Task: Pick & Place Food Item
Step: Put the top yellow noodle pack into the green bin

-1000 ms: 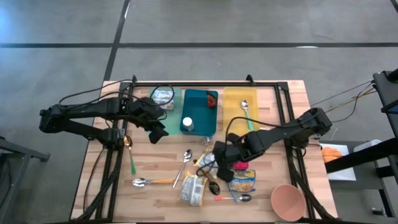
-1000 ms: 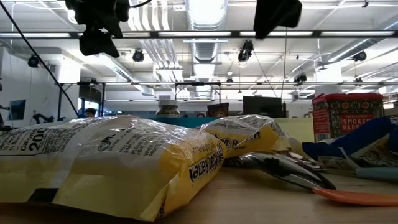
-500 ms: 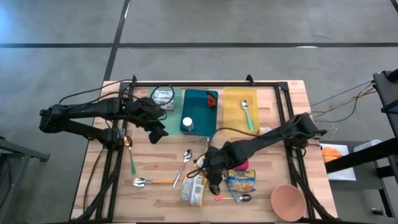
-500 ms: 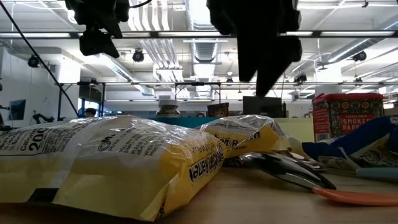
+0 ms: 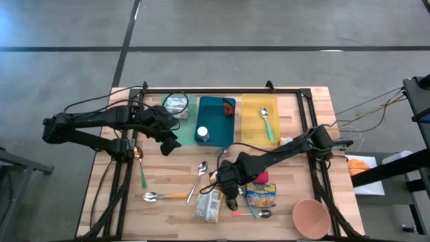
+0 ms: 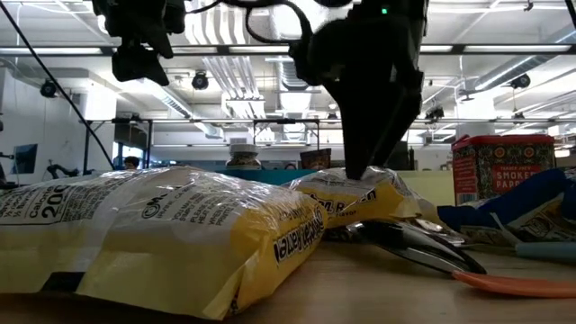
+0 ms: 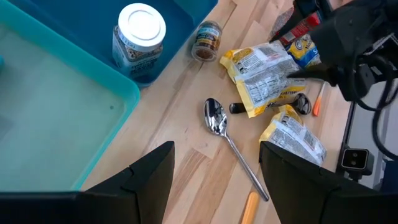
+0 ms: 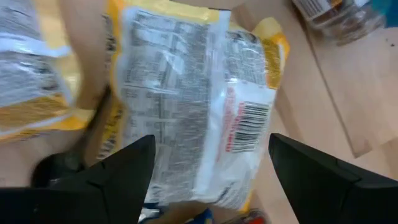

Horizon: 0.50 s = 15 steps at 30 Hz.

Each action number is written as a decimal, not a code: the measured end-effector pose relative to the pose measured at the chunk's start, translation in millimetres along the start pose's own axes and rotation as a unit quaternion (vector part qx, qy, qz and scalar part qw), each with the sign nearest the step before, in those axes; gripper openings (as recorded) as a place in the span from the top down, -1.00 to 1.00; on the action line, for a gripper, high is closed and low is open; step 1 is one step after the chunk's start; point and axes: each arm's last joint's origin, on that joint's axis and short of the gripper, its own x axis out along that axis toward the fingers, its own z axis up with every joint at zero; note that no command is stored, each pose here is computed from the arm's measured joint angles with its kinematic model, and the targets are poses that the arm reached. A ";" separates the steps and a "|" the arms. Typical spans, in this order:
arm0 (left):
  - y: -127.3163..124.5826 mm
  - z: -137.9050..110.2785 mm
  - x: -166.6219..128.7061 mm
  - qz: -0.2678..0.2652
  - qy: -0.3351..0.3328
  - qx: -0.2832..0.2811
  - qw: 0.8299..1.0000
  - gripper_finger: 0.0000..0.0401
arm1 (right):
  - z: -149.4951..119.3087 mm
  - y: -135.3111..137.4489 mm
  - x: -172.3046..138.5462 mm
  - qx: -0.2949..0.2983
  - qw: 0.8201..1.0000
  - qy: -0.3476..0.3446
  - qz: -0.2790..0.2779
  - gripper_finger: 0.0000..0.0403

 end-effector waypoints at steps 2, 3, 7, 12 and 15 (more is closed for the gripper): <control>0.0 0.0 0.0 0.000 0.000 0.000 1.000 -0.20 | -0.9 -2.9 3.7 -0.009 1.000 0.006 -0.004 -0.55; 0.0 -0.1 0.0 0.000 0.000 0.000 1.000 -0.20 | -1.3 -4.2 5.5 -0.010 1.000 0.009 -0.006 -0.55; 0.0 0.0 0.0 0.000 0.000 0.000 1.000 -0.20 | -1.6 -7.5 9.6 -0.008 1.000 0.016 -0.006 -0.46; 0.0 0.0 0.0 0.000 0.000 0.000 1.000 -0.20 | -1.4 -7.0 9.6 -0.008 1.000 0.017 -0.002 -0.04; 0.0 0.0 0.0 0.000 0.000 0.000 1.000 -0.20 | -1.2 -6.7 9.6 -0.009 1.000 0.017 0.001 0.28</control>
